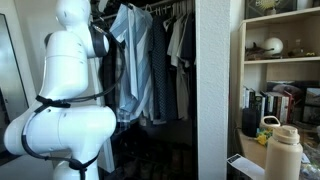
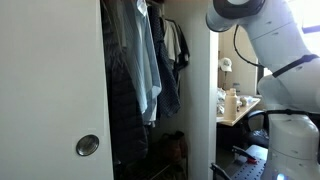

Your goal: Remove the striped blue shirt from the rail then place it back on the rail

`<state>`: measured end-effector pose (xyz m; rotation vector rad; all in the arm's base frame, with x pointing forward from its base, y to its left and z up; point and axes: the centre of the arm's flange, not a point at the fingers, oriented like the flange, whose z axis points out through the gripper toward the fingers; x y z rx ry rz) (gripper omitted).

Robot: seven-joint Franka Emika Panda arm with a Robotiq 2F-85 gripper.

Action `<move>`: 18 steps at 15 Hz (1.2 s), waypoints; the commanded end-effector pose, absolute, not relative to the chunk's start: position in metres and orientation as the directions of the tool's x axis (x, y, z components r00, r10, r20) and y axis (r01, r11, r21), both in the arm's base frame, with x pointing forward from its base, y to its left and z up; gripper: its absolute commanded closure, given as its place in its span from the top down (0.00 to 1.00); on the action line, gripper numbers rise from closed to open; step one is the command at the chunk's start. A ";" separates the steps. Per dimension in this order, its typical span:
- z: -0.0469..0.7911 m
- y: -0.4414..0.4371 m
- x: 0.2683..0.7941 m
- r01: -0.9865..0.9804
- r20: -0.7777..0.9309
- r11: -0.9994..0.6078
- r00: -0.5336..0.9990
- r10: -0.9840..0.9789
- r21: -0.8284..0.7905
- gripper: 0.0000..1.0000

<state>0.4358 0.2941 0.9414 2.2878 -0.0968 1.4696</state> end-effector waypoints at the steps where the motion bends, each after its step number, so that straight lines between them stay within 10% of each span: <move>1: 0.944 0.273 0.449 -0.274 0.897 -0.908 0.397 0.192 0.316 0.03; 18: 0.957 0.265 0.481 -0.260 0.875 -0.860 0.340 0.344 0.439 0.03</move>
